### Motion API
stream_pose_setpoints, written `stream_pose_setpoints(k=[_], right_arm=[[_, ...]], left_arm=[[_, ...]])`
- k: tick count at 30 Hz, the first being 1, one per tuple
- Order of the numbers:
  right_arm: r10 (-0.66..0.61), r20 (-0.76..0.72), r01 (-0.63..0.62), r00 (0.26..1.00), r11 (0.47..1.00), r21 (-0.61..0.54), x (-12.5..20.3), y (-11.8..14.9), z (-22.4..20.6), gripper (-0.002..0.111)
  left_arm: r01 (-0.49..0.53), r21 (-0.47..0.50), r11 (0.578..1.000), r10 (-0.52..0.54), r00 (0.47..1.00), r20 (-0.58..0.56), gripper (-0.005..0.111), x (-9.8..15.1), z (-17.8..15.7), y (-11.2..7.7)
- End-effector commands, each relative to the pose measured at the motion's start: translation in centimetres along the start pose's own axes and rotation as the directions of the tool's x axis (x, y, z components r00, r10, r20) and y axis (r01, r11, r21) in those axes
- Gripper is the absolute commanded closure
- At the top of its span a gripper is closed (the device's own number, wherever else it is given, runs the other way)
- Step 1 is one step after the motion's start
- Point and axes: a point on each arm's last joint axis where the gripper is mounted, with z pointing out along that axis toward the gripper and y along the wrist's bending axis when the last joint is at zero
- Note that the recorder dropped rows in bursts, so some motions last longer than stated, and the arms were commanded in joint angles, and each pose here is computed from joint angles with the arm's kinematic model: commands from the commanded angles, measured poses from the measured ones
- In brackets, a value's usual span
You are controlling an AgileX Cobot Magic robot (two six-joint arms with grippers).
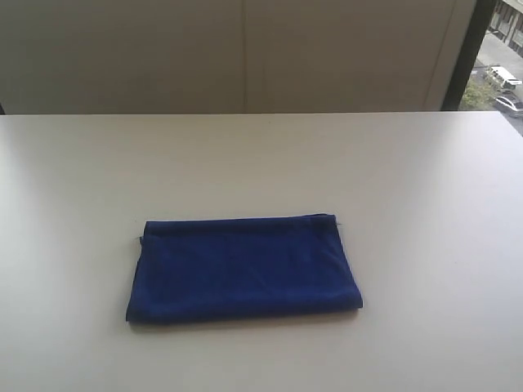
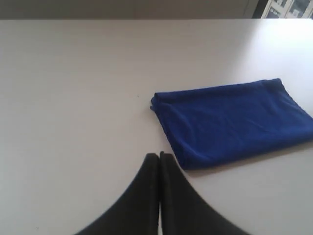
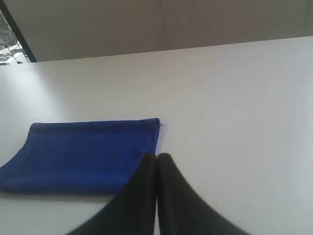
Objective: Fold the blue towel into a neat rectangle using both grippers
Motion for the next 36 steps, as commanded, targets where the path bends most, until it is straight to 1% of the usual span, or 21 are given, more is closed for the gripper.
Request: stream_pose_setpoints(k=[1,3,6,21,23,26,29,33,36], right_arm=[[0.011,0.034,-0.011,0.999,1.0,0.007,1.3,-0.5,1.0,0.108],[0.012,0.006,-0.012,1.0,1.0,0.012,1.9,-0.7,1.2,0.108],[0.013,-0.008,-0.013,1.0,1.0,0.014,2.2,-0.7,1.3,0.108],[0.009,0.005,-0.009,1.0,1.0,0.003,2.2,-0.7,1.2,0.108],[0.005,0.026,-0.005,1.0,1.0,-0.003,2.1,-0.6,0.9,0.108],[0.006,0.052,-0.005,0.999,1.0,-0.008,2.1,-0.6,0.6,0.108],[0.004,0.084,-0.002,0.996,1.0,-0.016,2.0,-0.6,0.2,0.108],[0.001,0.13,0.002,0.991,1.0,-0.027,2.0,-0.5,-0.4,0.108],[0.002,0.134,0.001,0.991,1.0,-0.023,2.0,-0.5,-0.4,0.108]], left_arm=[[-0.108,-0.003,0.994,0.108,0.993,0.039,0.107,1.4,1.6,0.3],[-0.136,-0.006,0.991,0.136,0.99,0.03,0.107,2.2,2.2,0.5],[-0.124,-0.001,0.992,0.124,0.991,0.044,0.107,2.6,2.5,0.5],[-0.124,-0.001,0.992,0.124,0.991,0.047,0.107,2.6,2.4,0.5],[-0.113,-0.035,0.993,0.115,0.991,0.073,0.107,2.5,2.2,0.7],[-0.077,-0.135,0.988,0.088,0.993,0.08,0.107,2.4,2.2,1.2],[-0.055,-0.194,0.979,0.072,0.994,0.085,0.107,2.4,2.1,1.5],[-0.051,-0.203,0.978,0.07,0.994,0.086,0.107,2.4,2.1,1.5],[-0.051,-0.203,0.978,0.07,0.994,0.086,0.107,2.4,2.1,1.5]])
